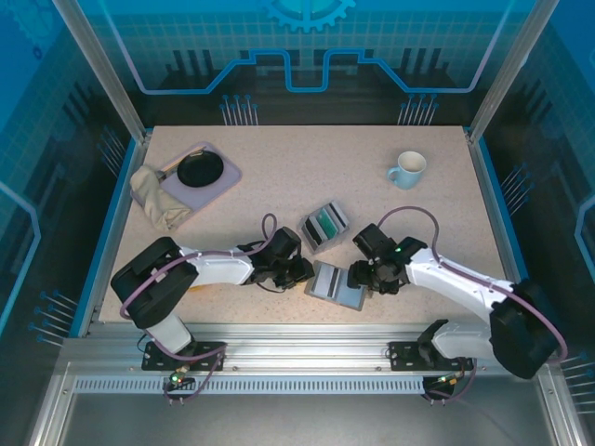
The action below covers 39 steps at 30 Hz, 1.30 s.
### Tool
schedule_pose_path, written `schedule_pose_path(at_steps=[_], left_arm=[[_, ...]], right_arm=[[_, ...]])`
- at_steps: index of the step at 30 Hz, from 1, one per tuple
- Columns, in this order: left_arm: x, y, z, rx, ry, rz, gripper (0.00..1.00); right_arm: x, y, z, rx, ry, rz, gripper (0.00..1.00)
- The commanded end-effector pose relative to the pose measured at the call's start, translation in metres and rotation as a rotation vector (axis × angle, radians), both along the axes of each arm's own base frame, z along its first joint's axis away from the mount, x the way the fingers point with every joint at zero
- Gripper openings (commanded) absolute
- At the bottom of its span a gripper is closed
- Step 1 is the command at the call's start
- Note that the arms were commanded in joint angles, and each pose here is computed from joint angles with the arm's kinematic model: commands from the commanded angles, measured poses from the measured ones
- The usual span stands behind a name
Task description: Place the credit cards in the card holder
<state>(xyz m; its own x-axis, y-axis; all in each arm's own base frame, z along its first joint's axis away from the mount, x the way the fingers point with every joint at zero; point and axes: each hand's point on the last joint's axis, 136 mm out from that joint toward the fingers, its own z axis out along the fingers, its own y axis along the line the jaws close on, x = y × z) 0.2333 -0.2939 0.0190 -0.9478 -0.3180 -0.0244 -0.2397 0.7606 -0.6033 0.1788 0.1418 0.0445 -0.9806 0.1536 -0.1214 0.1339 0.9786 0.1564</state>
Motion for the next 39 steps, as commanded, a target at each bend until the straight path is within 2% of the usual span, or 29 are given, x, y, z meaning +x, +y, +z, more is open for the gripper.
schedule_pose_path(at_steps=[1,4,6,10,12,15,18,29,39], left_arm=[[-0.012,0.01,-0.004,0.068,0.018,-0.057,0.39],[-0.012,0.003,-0.003,0.046,0.029,-0.095,0.48],[-0.011,0.001,-0.004,0.034,0.036,-0.104,0.5],[-0.011,-0.003,-0.004,-0.004,0.054,-0.115,0.51],[-0.011,-0.006,-0.003,-0.025,0.055,-0.122,0.49],[-0.012,-0.014,0.002,-0.071,0.059,-0.148,0.45],[-0.013,-0.017,0.007,-0.102,0.059,-0.144,0.36],[-0.006,-0.024,0.056,-0.203,-0.046,-0.151,0.22],[-0.012,-0.052,0.078,-0.334,-0.045,-0.264,0.23]], right_arm=[[-0.011,-0.005,-0.012,-0.033,0.07,0.016,0.72],[-0.011,0.003,-0.02,-0.008,0.091,0.026,0.69],[-0.01,0.004,-0.024,-0.009,0.098,0.028,0.66],[-0.006,0.006,-0.029,-0.01,0.096,0.032,0.51],[-0.003,0.01,-0.031,0.008,0.091,0.039,0.43],[0.001,0.014,-0.032,0.029,0.079,0.042,0.35],[0.003,0.016,-0.033,0.046,0.076,0.035,0.33],[0.008,0.019,-0.034,0.07,0.068,0.032,0.3],[0.018,0.035,-0.034,0.164,0.029,0.042,0.3]])
